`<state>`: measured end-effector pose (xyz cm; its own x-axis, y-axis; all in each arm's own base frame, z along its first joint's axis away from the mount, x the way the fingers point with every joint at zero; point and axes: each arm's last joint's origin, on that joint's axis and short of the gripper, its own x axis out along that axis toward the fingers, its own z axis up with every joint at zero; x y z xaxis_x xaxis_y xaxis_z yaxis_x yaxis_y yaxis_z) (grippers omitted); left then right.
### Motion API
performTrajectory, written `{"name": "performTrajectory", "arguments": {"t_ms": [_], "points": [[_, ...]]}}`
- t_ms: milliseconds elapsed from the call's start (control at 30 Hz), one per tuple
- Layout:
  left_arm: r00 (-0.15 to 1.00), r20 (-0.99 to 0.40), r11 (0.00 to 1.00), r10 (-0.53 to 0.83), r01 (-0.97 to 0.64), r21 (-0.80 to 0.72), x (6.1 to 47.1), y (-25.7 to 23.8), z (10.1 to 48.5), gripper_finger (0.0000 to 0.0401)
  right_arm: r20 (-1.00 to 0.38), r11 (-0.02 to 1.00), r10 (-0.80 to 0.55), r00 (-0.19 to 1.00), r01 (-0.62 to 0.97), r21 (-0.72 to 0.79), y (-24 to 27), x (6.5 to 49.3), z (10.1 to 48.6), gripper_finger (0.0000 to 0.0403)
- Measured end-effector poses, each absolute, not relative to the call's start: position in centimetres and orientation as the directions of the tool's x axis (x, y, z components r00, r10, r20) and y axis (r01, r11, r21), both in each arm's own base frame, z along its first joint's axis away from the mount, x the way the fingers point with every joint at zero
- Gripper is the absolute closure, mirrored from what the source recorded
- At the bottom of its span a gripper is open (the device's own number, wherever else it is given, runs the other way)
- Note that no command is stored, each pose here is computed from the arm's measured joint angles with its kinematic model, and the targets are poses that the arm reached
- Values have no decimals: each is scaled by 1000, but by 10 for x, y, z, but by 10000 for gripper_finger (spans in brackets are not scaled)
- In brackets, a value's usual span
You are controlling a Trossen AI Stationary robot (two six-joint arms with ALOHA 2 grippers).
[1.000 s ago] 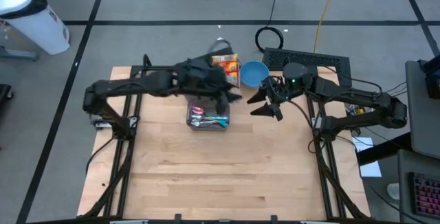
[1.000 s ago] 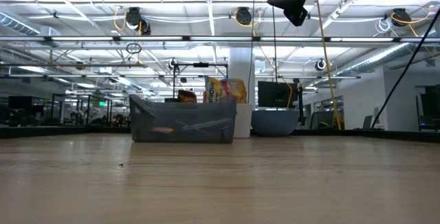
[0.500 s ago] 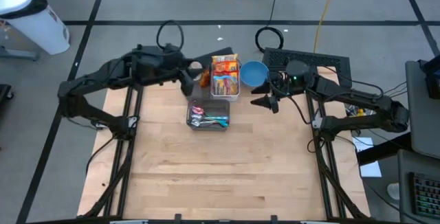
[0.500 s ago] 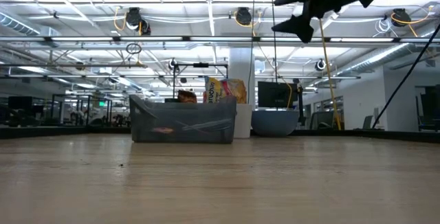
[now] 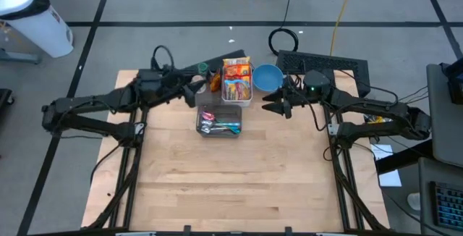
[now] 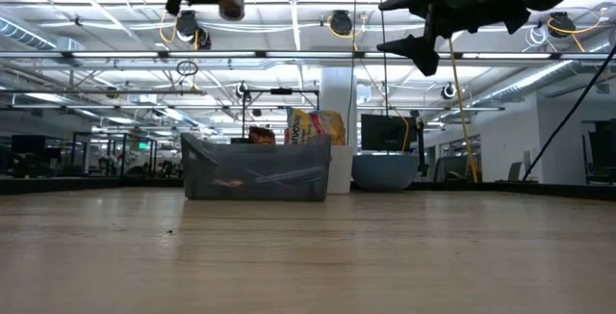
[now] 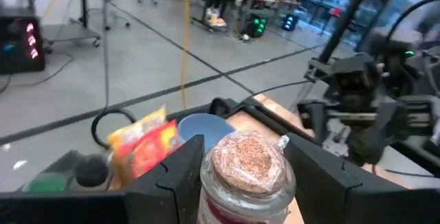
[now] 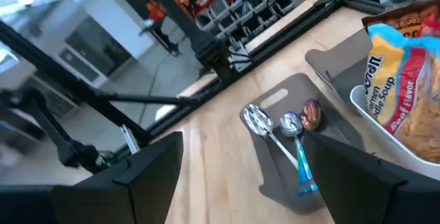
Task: Pick & Place Food Item
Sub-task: Put the brown seasoning bottle into the top black bin
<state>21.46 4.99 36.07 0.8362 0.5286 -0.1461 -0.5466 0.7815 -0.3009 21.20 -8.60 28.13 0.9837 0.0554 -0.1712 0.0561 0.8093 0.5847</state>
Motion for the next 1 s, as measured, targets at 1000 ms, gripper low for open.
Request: {"name": "performTrajectory", "arguments": {"t_ms": [1000], "points": [[573,-329,517,751,-820,-247,244,124,211,218,0,626,-237,971,153,765,-89,201,242,110]]}}
